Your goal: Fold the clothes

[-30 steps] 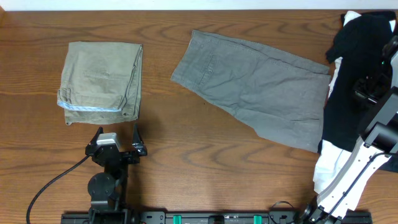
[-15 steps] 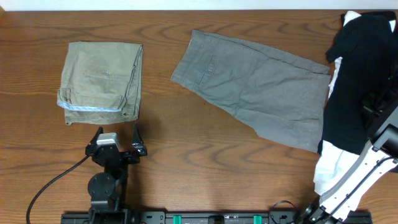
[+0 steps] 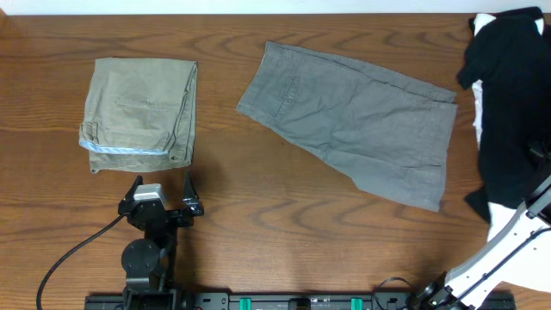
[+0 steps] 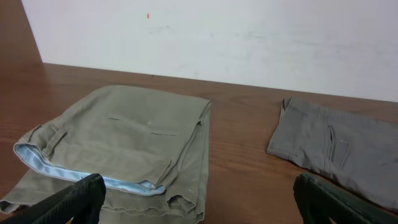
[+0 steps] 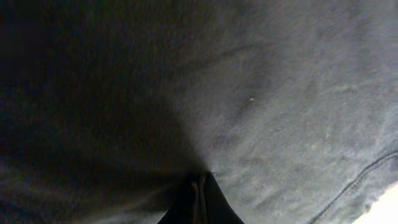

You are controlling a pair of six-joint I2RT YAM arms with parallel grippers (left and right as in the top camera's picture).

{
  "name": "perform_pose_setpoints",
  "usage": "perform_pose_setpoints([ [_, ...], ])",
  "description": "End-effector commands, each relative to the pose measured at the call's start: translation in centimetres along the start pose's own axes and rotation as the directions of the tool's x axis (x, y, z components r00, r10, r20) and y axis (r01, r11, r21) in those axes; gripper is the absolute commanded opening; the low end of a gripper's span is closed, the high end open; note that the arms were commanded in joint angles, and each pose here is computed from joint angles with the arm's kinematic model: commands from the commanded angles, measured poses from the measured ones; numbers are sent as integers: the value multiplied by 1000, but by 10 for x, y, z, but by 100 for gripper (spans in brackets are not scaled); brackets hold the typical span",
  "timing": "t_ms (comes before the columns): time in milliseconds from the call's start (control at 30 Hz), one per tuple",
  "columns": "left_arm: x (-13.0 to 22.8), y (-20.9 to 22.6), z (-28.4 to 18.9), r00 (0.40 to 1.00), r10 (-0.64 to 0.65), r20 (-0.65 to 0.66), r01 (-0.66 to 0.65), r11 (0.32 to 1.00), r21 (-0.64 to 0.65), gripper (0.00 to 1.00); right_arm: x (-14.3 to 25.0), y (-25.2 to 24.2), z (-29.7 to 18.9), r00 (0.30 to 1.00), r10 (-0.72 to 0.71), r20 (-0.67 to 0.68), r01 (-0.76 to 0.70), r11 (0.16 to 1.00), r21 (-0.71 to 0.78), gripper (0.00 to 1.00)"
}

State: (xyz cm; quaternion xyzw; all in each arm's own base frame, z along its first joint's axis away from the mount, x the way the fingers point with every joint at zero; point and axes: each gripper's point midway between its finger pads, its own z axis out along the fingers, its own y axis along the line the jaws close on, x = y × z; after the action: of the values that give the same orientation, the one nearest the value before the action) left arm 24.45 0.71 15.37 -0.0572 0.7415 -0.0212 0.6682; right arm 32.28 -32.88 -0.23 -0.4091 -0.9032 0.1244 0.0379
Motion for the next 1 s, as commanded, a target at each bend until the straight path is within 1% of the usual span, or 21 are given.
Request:
perform_pose_setpoints([
  [0,17,2,1,999,13,-48,-13,1000,-6,98,-6,12,24,996,-88,8,88,996,-26,1],
  [100,17,2,1,999,13,-48,-13,1000,-6,98,-16,22,10,995,-92,41,94,993,-66,1],
  [200,17,2,1,999,13,-48,-13,1000,-6,98,-28,35,-15,992,-97,79,106,987,-121,1],
  [333,17,2,1,999,13,-48,-13,1000,-6,98,-44,45,-64,979,-140,150,160,978,-131,1],
  [467,17,2,1,999,13,-48,-13,1000,-6,98,-42,72,-124,953,-212,216,254,949,-189,1],
  [567,17,2,1,999,13,-48,-13,1000,-6,98,-25,109,-167,931,-262,255,331,901,-280,1],
  [633,17,2,1,999,13,-48,-13,1000,-6,98,-8,137,-185,913,-309,266,387,862,-327,1],
  [700,17,2,1,999,13,-48,-13,1000,-6,98,10,161,-192,898,-357,257,431,829,-356,1],
  [833,17,2,1,999,13,-48,-13,1000,-6,98,48,203,-187,863,-461,205,505,788,-351,1],
  [967,17,2,1,999,13,-48,-13,1000,-6,98,70,233,-163,820,-544,178,572,768,-287,1],
])
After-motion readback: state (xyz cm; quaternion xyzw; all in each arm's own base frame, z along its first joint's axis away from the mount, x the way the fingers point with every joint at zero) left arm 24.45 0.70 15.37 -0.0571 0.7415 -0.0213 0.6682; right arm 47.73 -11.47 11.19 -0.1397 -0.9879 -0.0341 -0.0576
